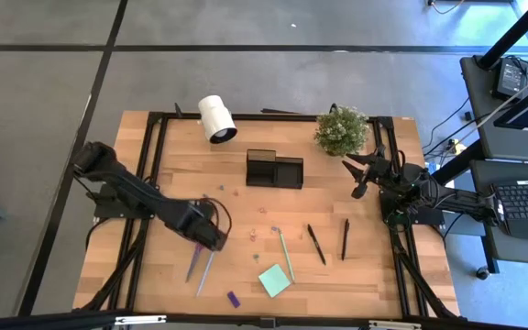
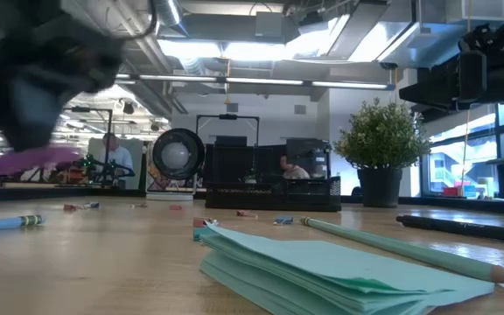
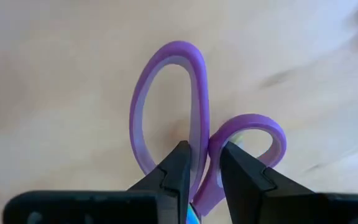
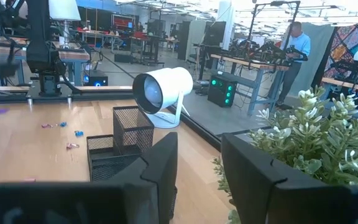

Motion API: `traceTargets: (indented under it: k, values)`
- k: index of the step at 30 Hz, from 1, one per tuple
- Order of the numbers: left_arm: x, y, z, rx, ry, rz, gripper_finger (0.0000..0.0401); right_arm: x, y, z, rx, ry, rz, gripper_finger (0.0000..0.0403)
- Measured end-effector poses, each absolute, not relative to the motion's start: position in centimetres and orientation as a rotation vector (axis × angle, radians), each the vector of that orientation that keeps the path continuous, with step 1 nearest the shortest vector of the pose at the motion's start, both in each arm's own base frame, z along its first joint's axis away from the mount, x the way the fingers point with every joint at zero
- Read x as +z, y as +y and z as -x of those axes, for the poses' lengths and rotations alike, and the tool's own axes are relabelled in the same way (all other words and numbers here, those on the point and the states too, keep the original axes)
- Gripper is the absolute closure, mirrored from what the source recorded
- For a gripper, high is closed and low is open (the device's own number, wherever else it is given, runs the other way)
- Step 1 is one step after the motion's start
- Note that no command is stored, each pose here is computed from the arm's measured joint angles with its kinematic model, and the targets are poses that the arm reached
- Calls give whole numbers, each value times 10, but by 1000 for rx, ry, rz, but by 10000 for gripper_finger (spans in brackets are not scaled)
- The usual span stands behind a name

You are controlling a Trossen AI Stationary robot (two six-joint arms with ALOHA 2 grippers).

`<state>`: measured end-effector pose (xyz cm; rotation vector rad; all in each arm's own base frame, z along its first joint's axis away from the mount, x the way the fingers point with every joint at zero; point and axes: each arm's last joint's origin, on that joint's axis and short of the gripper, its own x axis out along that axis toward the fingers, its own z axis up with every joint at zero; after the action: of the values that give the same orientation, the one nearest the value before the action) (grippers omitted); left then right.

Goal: Pick and place office supplies into organizer
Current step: Put the pink scissor into the black desk organizer

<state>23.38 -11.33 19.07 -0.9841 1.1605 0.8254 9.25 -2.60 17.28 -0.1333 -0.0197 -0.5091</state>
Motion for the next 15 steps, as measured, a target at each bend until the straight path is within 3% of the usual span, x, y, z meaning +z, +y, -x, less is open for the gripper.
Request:
traceTargets:
  k: [5, 15]
  values:
    - [225, -93, -231, 770, 871, 912, 332, 173, -26, -92, -509, -21, 133, 274]
    - [283, -33, -254, 644, 393, 560, 331, 173, -26, -92, -509, -23, 129, 274]
